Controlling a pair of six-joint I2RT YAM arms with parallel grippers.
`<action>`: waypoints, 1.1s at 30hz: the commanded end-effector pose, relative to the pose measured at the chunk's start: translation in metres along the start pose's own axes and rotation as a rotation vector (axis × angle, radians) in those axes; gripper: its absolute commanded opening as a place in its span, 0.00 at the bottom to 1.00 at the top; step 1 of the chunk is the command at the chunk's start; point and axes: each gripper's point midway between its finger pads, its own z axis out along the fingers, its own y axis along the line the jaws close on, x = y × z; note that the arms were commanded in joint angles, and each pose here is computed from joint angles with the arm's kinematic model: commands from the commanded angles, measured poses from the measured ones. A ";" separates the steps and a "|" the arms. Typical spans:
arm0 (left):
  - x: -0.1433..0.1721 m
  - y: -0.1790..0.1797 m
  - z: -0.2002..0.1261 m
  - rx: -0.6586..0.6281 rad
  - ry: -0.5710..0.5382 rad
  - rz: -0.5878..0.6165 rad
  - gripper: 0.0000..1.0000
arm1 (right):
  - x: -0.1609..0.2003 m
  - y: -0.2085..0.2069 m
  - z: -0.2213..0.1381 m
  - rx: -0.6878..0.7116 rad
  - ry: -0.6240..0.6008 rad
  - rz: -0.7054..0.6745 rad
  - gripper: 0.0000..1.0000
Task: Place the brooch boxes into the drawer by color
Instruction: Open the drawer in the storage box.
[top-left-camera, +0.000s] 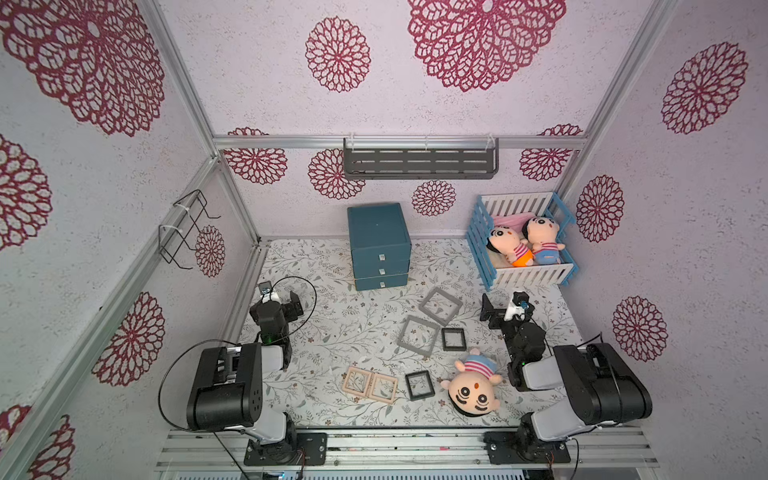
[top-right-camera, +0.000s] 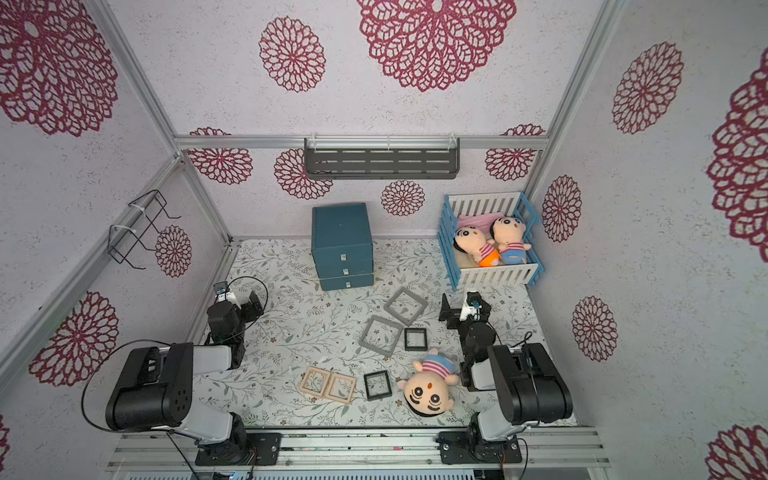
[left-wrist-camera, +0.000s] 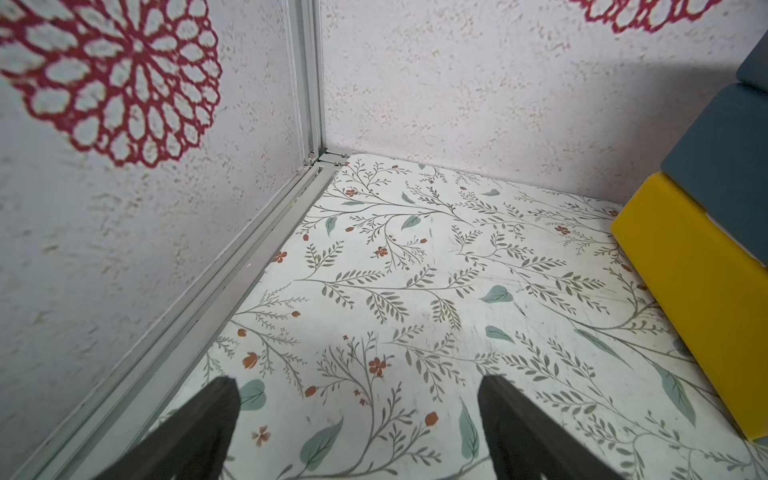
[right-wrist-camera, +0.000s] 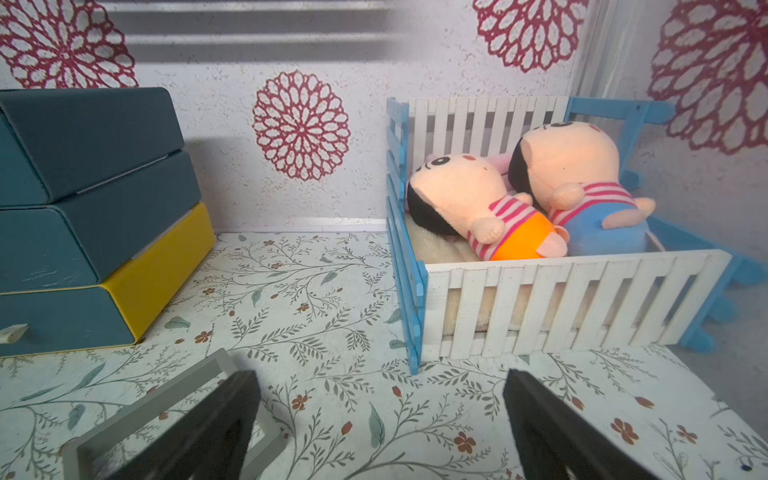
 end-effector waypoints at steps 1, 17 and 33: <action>-0.012 -0.005 0.003 0.010 -0.041 0.002 0.97 | -0.011 0.000 0.002 -0.005 -0.041 -0.008 0.99; -0.011 -0.005 0.003 0.009 -0.038 0.004 0.97 | -0.011 0.000 0.002 -0.005 -0.042 -0.009 0.99; -0.071 -0.012 0.001 -0.052 0.022 0.028 0.97 | -0.058 -0.017 -0.029 0.137 -0.158 0.017 0.99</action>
